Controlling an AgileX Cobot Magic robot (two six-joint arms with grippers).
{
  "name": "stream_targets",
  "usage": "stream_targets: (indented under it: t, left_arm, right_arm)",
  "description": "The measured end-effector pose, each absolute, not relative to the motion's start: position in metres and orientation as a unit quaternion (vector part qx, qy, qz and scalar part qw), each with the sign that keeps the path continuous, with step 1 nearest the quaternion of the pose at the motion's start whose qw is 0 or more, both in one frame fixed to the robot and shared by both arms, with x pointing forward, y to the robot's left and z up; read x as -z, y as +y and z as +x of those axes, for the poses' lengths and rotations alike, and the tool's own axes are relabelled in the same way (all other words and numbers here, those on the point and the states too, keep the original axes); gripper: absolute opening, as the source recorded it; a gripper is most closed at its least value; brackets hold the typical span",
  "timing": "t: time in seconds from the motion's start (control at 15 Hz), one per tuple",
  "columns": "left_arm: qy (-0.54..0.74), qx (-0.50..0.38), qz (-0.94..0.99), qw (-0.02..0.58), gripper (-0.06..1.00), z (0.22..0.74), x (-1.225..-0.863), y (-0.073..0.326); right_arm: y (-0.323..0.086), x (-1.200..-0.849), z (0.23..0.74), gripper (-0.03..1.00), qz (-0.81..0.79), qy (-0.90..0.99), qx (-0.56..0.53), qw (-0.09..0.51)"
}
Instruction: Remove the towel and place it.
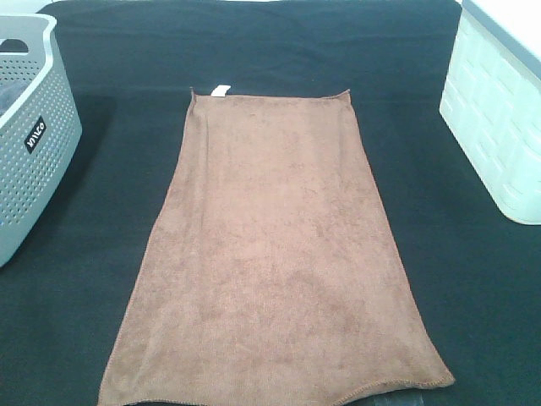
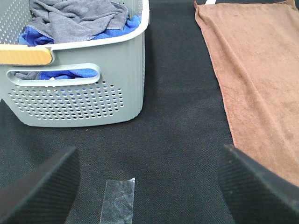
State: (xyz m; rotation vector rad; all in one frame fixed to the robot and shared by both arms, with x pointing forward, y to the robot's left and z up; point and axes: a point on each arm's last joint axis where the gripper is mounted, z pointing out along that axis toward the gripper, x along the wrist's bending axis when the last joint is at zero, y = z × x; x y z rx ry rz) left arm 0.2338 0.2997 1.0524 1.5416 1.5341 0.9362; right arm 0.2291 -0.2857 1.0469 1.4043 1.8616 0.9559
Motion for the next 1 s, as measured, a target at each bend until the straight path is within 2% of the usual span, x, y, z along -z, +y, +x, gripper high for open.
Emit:
stream_targets:
  t: [1.0]
  left_arm:
    - [0.615, -0.368, 0.588, 0.375, 0.75, 0.2339, -1.0524, 0.2984]
  right_arm:
    - [-0.2869, -1.0468, 0.2289, 0.75, 0.523, 0.709, -0.361, 0.305]
